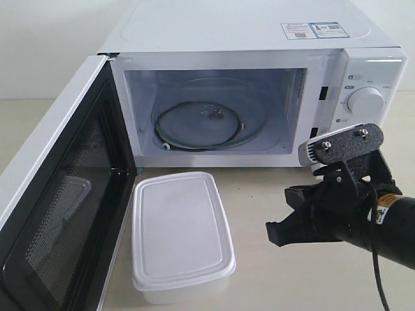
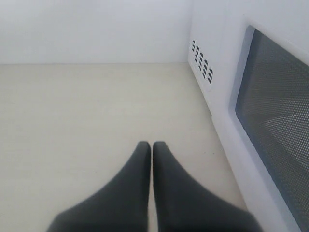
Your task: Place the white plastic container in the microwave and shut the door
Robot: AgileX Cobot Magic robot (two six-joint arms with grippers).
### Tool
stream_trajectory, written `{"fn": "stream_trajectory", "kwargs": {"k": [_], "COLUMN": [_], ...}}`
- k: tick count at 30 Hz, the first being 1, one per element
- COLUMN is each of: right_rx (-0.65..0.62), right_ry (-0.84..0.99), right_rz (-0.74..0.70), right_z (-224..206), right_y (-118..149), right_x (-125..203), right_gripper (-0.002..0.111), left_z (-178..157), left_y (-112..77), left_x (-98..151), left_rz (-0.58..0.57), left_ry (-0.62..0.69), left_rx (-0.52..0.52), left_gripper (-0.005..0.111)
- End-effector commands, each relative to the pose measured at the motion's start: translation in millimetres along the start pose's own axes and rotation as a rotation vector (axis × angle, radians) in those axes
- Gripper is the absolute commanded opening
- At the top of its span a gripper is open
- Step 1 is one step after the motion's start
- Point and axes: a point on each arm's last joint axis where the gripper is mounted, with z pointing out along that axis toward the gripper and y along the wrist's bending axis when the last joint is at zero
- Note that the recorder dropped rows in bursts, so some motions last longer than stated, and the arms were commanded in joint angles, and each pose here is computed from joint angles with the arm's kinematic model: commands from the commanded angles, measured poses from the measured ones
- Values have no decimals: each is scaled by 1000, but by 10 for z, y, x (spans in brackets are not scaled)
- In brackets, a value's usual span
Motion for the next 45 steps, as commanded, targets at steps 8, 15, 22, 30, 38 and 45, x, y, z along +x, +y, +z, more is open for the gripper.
{"fn": "stream_trajectory", "kwargs": {"k": [8,15,22,30,38,45], "right_rx": [-32,-144,-223,-581,-617,-468], "right_ry": [160,106,126,186,341,265], "right_rz": [346,514,536,620,641,704], "right_z": [157,158,152,-18,62,175], "right_y": [12,77,-97,-323,-316,-455], "right_x": [253,172,150,142,350,266], "right_gripper": [0,0,0,0,0,2], "left_z": [1,1,1,1,1,1], "left_y": [3,3,3,3,3,3], "left_x": [12,12,12,12,12,12], "left_rz": [2,2,2,2,2,2], "left_ry": [1,1,1,1,1,1], "left_rx": [-6,-6,-6,-6,-6,-6], "left_gripper": [4,4,4,4,4,4]}}
